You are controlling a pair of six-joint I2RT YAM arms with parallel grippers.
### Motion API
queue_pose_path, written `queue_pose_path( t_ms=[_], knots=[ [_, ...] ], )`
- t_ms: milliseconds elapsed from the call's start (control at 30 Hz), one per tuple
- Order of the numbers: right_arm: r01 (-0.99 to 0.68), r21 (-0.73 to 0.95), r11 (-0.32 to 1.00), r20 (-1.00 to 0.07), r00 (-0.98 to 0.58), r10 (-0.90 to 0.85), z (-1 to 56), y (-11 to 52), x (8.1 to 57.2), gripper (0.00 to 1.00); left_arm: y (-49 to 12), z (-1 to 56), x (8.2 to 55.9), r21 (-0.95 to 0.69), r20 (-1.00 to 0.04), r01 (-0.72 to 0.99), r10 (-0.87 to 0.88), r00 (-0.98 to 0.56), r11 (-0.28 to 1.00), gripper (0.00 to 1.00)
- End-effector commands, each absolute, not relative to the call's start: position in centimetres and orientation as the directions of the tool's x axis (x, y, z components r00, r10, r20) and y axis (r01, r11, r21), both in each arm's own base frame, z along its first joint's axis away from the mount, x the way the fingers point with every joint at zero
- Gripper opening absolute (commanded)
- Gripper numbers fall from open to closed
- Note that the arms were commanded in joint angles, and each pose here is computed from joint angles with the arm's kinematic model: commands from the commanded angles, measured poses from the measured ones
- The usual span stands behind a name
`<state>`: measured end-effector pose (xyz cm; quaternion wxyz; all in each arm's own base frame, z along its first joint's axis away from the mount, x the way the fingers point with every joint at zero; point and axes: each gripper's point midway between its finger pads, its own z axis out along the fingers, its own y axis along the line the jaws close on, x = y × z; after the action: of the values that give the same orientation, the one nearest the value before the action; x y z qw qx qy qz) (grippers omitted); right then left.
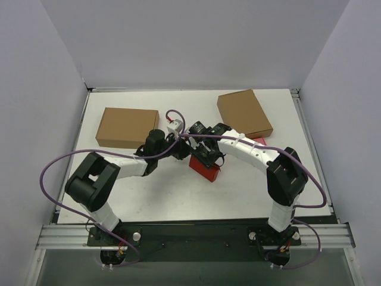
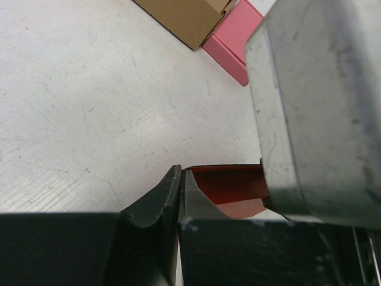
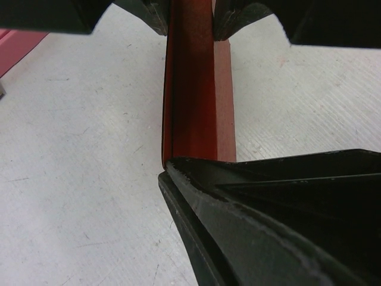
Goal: Fold the paper box
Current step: Close the paper box at the center of the board.
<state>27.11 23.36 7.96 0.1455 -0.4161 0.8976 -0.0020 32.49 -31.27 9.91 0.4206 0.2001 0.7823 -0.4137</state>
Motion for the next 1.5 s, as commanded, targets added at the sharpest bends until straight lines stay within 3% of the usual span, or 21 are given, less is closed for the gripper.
queue_pose_path(
  t_ms=[0,733,1467],
  knots=[
    [-0.670,-0.177,0.721,-0.381,-0.629,-0.678,9.6,24.1,30.1,0.15,-28.0,-1.3,24.2,-0.435,-0.612,0.610,0.278,-0.740,0.663,0.00],
    [-0.653,-0.192,0.732,-0.400,-0.629,-0.666,9.7,23.9,30.5,0.14,-25.2,-3.7,21.9,-0.310,-0.557,0.527,0.297,-0.775,0.791,0.00],
    [-0.640,-0.204,0.741,-0.410,-0.632,-0.658,9.9,23.4,30.3,0.14,-25.1,-2.5,23.0,-0.392,-0.587,0.500,0.209,-0.782,0.772,0.00]
  ],
)
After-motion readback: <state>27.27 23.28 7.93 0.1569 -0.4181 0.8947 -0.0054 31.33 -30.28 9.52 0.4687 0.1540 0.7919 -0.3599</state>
